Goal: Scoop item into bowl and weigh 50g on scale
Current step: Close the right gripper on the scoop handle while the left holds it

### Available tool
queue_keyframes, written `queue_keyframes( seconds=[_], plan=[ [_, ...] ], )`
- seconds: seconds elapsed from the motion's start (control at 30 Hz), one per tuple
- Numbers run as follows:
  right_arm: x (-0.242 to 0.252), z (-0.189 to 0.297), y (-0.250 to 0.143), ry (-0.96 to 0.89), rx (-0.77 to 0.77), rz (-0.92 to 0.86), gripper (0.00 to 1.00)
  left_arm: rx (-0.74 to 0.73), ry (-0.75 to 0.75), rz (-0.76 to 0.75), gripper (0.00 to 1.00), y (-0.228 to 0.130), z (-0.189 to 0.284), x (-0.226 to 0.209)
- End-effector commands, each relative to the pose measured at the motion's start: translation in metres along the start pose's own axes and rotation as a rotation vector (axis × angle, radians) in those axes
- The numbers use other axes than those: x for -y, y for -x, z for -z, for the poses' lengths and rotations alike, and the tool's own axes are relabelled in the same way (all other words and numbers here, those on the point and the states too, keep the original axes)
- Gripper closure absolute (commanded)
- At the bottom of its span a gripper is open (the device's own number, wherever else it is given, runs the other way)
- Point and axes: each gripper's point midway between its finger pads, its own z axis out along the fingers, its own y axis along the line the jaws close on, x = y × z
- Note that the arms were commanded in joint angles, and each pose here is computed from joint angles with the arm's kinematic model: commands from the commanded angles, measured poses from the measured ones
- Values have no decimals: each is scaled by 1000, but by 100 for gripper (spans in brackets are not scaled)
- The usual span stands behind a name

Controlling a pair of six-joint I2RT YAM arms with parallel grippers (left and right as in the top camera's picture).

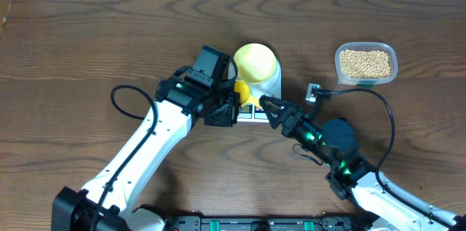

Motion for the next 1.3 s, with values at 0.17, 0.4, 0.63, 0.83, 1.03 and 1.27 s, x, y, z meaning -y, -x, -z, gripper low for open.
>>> queue_keyframes(
  seconds=[0.17,0.4,0.63,0.83,1.03,1.27],
  plan=[
    [-8,-4,5,10,21,15,26,0,-9,30,92,-5,3,-1],
    [-8,-4,6,9,24,15,49,-1,-9,37,92,-5,3,-1],
    [-8,-4,6,9,26,15,49,-4,-8,31,92,-8,2,-2],
    [-7,-4,7,7,28,15,51,-15,-13,14,92,-14,1,-2],
    [-7,-4,7,6,32,15,54,-15,-14,14,92,-14,1,-2],
    [-7,-4,8,3,38,15,64,-15,-13,14,92,-14,1,-2]
  ],
)
